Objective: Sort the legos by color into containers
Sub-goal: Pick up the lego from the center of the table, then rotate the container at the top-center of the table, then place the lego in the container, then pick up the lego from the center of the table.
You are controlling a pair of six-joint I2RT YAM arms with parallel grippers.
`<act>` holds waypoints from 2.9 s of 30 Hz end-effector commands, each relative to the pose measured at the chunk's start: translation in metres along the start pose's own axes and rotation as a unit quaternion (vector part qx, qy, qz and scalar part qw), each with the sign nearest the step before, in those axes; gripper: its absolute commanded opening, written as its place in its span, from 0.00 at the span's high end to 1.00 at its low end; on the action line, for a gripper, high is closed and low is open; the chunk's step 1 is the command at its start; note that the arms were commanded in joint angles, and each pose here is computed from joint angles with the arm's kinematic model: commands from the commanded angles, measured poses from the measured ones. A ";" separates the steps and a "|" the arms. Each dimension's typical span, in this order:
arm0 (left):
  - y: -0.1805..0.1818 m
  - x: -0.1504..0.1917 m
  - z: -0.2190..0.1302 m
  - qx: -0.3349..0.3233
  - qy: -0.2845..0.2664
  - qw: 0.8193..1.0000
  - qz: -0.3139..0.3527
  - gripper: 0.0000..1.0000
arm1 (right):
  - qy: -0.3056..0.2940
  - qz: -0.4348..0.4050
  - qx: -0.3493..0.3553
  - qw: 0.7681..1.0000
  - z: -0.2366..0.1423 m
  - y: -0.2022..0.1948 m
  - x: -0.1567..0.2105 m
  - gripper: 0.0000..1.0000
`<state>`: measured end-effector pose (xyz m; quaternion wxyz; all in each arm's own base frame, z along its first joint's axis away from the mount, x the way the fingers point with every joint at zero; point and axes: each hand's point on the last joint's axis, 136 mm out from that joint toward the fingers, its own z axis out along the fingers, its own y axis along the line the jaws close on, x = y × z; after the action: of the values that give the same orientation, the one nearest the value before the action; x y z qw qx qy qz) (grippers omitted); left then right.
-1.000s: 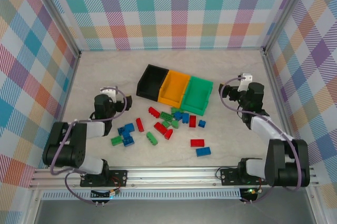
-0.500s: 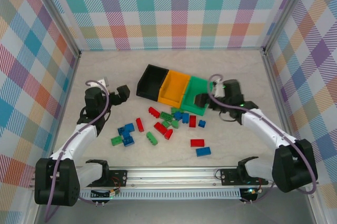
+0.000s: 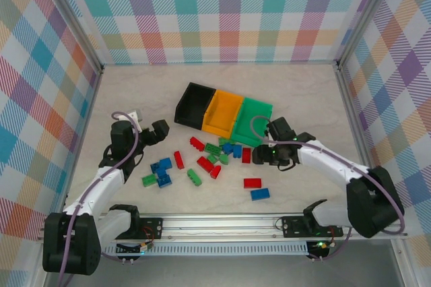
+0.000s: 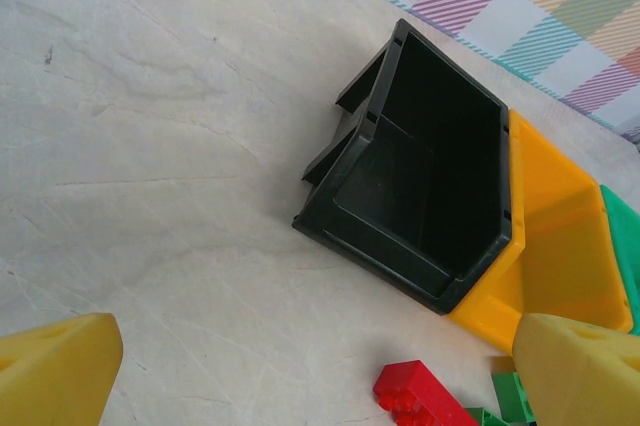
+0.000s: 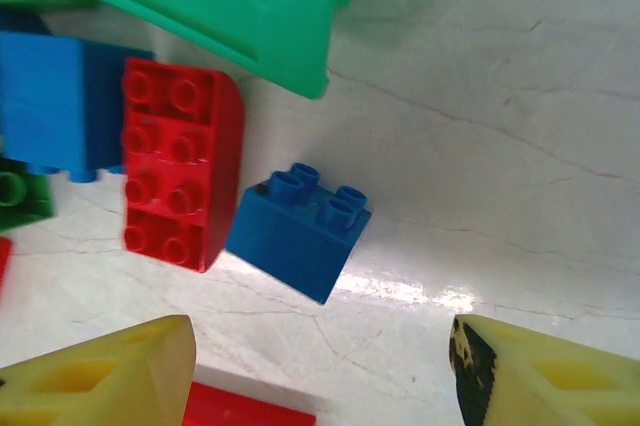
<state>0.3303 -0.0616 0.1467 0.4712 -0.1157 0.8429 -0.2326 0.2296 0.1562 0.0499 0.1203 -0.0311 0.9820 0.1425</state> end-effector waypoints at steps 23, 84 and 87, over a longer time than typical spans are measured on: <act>0.000 0.017 0.010 0.006 0.028 1.000 -0.004 0.00 | -0.022 -0.036 0.069 0.997 0.011 0.005 -0.025 0.69; -0.002 0.026 0.021 -0.003 0.048 0.999 0.010 0.00 | 0.003 -0.157 0.002 0.988 0.033 0.092 -0.051 0.53; -0.001 0.026 0.020 -0.004 0.048 0.999 0.010 0.00 | 0.013 -0.164 0.017 0.986 0.044 0.093 -0.051 0.55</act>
<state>0.3287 -0.0760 0.1086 0.4174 -0.1065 0.8734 -0.2274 0.2763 0.2508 0.0456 0.1293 -0.1886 0.9675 0.1080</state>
